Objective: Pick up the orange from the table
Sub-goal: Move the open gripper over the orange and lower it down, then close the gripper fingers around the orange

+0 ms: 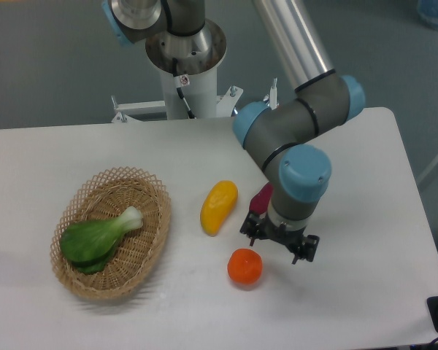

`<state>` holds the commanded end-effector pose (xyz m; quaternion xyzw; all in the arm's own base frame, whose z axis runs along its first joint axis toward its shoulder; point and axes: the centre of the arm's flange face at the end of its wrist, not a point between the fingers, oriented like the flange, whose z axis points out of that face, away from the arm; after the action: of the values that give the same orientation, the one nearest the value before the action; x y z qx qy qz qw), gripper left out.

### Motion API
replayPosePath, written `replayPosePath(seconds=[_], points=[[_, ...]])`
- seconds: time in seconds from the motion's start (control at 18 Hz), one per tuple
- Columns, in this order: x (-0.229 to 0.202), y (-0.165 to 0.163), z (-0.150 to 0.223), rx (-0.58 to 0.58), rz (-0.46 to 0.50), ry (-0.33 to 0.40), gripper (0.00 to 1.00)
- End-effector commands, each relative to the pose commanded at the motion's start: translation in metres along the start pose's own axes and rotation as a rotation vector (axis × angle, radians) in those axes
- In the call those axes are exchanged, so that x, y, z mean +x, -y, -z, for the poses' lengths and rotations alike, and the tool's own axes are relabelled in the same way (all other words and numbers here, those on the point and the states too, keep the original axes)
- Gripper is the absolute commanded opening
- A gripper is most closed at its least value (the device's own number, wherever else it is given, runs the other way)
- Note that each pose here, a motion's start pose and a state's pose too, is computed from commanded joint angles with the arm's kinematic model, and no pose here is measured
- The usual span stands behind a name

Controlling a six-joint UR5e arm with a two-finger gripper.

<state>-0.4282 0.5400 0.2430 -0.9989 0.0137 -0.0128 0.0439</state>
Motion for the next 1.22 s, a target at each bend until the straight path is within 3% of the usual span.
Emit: replayPosePath(seconds=[1.22], points=[[0.02,0.019,-0.047,-0.062,0.036,-0.028,1.0]])
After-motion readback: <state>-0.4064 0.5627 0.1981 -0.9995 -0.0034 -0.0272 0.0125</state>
